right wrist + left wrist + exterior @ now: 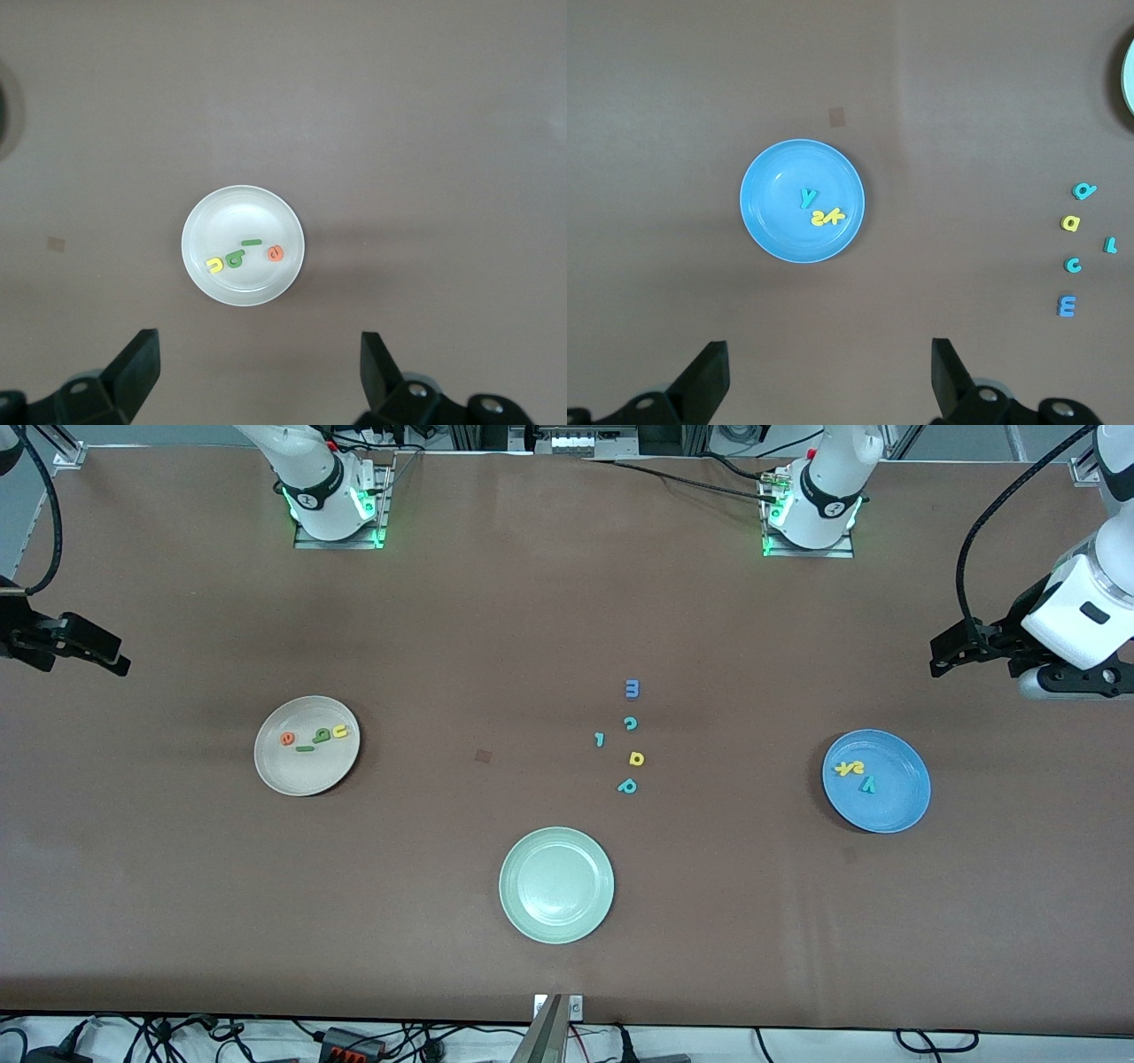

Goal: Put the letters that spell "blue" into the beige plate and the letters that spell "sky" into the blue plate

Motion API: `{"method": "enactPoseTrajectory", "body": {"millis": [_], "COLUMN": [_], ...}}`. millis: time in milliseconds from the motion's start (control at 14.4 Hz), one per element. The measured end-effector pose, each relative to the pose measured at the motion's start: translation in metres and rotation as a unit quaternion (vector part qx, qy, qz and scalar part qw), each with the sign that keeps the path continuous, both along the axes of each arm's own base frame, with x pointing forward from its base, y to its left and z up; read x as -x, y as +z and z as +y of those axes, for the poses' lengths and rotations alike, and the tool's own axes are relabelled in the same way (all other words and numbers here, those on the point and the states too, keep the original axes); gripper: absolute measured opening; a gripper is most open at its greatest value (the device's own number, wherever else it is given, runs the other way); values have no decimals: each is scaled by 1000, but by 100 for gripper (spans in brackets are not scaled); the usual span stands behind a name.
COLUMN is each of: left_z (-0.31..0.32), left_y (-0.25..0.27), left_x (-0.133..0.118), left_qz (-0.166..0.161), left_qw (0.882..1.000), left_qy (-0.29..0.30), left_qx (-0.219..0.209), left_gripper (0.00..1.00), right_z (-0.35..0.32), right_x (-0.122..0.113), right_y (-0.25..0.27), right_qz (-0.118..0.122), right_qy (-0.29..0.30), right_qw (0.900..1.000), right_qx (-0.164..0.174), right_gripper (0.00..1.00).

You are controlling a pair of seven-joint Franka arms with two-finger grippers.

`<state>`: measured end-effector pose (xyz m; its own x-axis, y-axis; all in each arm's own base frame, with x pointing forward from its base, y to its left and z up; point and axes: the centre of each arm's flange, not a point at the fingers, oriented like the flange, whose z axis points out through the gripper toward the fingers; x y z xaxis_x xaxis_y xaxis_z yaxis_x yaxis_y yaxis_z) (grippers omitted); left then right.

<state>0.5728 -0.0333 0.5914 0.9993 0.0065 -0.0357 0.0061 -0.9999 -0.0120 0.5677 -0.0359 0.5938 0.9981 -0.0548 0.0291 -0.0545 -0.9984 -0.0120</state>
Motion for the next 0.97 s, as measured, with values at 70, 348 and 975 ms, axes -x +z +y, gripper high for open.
{"method": "enactPoseTrajectory", "body": {"millis": [70, 348, 975], "left_z": [0, 1, 3], "left_y": [0, -1, -1], "left_x": [0, 1, 1], "left_qz": [0, 5, 6], "left_qw": [1000, 1000, 1000], "left_qy": [0, 1, 3], "left_qx": [0, 0, 0], "left_gripper": [100, 100, 100], "right_z": [-1, -3, 0], "right_x": [4, 11, 14], "right_y": [-2, 0, -4], "right_qz": [2, 2, 18], "right_qy": [1, 4, 6], "right_qw": [1000, 1000, 1000], "right_qx": [3, 21, 20], "right_gripper": [100, 100, 100]}}
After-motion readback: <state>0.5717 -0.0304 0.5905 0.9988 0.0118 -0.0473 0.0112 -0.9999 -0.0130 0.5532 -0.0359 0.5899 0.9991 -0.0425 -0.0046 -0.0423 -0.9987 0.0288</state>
